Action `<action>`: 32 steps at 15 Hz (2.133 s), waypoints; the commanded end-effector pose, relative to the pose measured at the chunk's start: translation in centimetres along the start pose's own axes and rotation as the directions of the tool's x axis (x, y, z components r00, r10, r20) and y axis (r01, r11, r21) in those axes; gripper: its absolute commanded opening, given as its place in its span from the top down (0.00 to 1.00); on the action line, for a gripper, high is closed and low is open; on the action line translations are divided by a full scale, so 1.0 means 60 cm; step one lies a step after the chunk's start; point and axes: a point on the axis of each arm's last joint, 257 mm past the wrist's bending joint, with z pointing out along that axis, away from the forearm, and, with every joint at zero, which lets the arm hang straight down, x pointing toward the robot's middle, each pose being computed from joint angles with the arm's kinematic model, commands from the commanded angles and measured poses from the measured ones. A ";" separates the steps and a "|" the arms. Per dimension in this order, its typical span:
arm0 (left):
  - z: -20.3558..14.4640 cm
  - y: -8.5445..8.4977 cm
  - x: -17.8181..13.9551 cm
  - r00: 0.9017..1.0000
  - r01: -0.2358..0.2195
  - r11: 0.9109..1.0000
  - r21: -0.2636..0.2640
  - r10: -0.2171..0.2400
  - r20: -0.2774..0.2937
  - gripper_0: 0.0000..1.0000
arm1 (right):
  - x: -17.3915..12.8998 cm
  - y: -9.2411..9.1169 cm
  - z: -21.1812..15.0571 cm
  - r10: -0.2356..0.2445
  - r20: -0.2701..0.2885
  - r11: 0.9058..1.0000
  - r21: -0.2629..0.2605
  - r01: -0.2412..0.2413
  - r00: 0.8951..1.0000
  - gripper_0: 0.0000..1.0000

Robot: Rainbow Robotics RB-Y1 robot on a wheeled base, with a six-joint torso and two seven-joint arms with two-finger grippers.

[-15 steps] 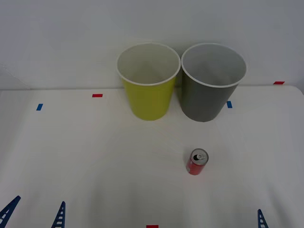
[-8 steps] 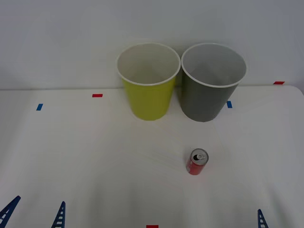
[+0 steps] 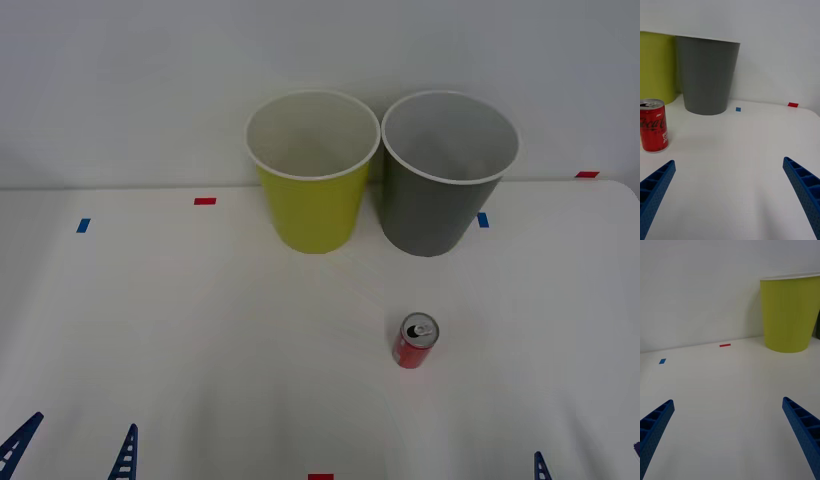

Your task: Put cans in the gray bin and PET bottles in the light green bin.

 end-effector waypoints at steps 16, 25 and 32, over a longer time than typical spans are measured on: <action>0.000 0.000 0.000 1.000 0.000 1.000 0.000 0.000 0.000 0.00 | 0.013 0.154 0.088 0.049 0.064 0.977 -0.211 -0.035 0.997 0.00; 0.000 0.000 0.000 1.000 0.000 1.000 0.000 0.000 0.000 0.00 | 0.030 0.199 0.168 0.066 0.014 0.968 -0.246 -0.060 0.998 0.00; 0.000 0.000 0.000 1.000 0.000 1.000 0.000 0.000 0.000 0.00 | 0.024 0.216 0.240 0.091 -0.001 0.969 -0.232 -0.089 0.996 0.00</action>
